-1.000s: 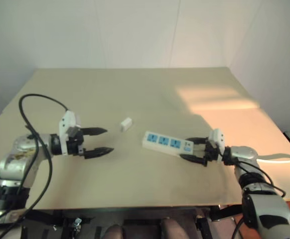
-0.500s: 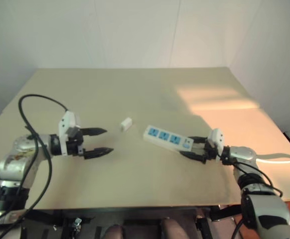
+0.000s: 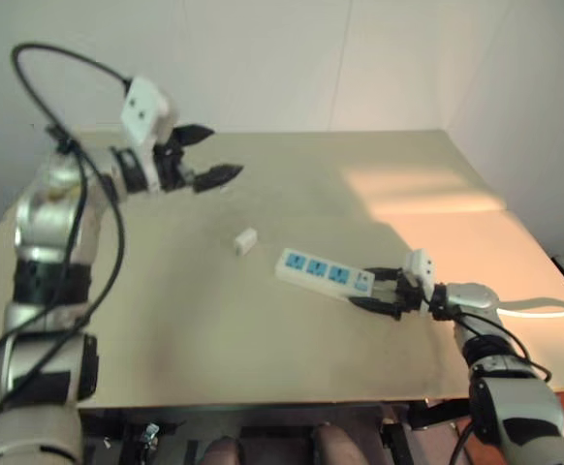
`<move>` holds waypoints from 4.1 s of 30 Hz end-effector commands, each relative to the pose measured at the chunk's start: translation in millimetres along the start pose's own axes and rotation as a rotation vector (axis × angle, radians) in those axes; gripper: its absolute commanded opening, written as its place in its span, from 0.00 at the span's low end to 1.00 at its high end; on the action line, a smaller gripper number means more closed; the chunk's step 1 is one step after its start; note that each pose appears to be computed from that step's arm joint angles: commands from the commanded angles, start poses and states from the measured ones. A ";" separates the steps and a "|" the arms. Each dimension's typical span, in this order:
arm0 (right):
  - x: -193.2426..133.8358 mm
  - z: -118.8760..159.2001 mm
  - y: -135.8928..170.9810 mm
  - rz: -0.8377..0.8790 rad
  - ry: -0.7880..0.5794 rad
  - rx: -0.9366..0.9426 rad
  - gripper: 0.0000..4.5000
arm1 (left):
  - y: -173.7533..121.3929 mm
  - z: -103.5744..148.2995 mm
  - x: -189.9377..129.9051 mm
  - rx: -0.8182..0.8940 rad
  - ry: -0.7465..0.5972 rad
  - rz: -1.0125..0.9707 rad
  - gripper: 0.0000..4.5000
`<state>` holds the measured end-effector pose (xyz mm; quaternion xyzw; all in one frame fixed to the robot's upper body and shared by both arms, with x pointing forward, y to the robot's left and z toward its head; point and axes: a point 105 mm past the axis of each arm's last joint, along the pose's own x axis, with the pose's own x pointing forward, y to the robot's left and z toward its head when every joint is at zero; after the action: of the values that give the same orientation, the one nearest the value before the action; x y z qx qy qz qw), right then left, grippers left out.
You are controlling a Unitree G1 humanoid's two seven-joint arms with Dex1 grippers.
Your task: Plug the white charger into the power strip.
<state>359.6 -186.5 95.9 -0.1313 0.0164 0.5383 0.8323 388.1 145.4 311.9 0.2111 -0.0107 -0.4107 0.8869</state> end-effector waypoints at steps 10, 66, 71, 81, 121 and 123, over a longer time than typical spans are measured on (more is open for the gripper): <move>4.6 -0.7 5.8 0.066 0.053 0.016 0.76 | 10.5 -40.2 64.3 -0.147 0.576 0.054 1.00; 0.0 -16.2 23.8 -0.037 0.056 0.008 0.76 | -28.7 -102.4 86.0 -0.298 0.710 0.037 0.23; 1.1 -21.8 28.1 -0.036 0.060 0.022 0.76 | -26.2 -88.9 58.4 -0.390 0.792 -0.059 0.23; 15.9 -21.5 27.4 -0.036 0.039 0.031 0.76 | -53.0 -145.2 34.3 -0.419 0.984 -0.044 0.23; 11.7 -31.0 28.6 -0.041 0.076 0.025 0.76 | -82.1 -157.0 27.6 -0.567 1.002 0.012 1.00; 12.1 -31.0 27.6 -0.042 0.081 0.020 0.76 | -82.3 -158.1 33.7 -0.517 1.022 -0.018 1.00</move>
<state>348.0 -171.9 77.9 -0.1385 0.0114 0.5102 0.8487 375.1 136.3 125.2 0.1335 0.5330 -0.2409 0.8000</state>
